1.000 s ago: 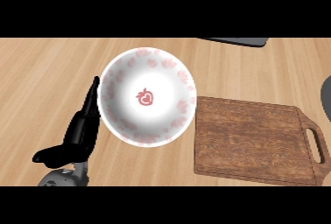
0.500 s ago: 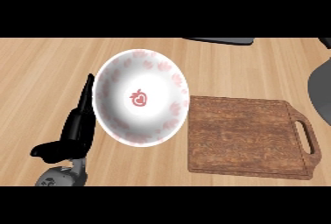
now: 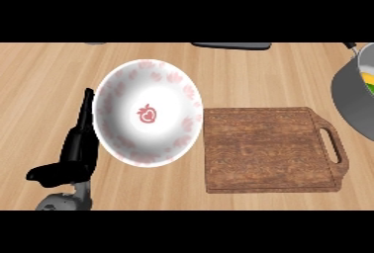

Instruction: Pick the lemon from the cutting board and place it in the pot

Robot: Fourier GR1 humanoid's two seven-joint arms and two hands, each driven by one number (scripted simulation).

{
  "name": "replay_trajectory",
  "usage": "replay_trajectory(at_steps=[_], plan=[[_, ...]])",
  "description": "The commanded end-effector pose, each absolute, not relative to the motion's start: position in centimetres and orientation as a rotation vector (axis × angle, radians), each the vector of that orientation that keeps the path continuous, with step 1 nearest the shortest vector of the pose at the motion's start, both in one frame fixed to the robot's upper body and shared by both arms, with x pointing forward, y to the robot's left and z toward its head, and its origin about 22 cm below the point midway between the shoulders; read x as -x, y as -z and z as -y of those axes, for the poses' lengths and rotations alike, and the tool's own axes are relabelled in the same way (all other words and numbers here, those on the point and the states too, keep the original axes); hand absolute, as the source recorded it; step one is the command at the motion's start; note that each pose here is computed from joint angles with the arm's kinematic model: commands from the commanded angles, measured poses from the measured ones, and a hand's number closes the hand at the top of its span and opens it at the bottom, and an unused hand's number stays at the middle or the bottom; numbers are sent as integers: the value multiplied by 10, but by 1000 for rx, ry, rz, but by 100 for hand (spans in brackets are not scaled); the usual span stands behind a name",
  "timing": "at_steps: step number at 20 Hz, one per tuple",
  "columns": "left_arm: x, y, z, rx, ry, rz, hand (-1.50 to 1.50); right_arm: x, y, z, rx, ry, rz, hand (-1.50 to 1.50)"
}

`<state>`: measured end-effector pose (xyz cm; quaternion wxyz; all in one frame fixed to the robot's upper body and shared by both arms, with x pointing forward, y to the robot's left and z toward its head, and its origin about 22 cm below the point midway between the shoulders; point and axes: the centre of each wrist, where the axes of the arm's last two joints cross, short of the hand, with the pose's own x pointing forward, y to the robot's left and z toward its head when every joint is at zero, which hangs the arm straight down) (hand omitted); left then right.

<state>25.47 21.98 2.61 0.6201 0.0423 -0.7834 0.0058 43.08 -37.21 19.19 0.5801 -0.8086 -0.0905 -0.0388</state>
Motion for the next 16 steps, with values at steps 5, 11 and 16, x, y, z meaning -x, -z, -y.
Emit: replay_trajectory(at_steps=[5,11,16], plan=[[-240,-9,-222,-64,-5,1736,0,-417,-146,406,1725,248,167,150],[-247,-6,-213,-68,-12,1726,0,-409,-117,414,1589,285,101,150],[-248,-11,-221,-73,4,1735,0,-393,-107,437,1432,426,-10,-150]])
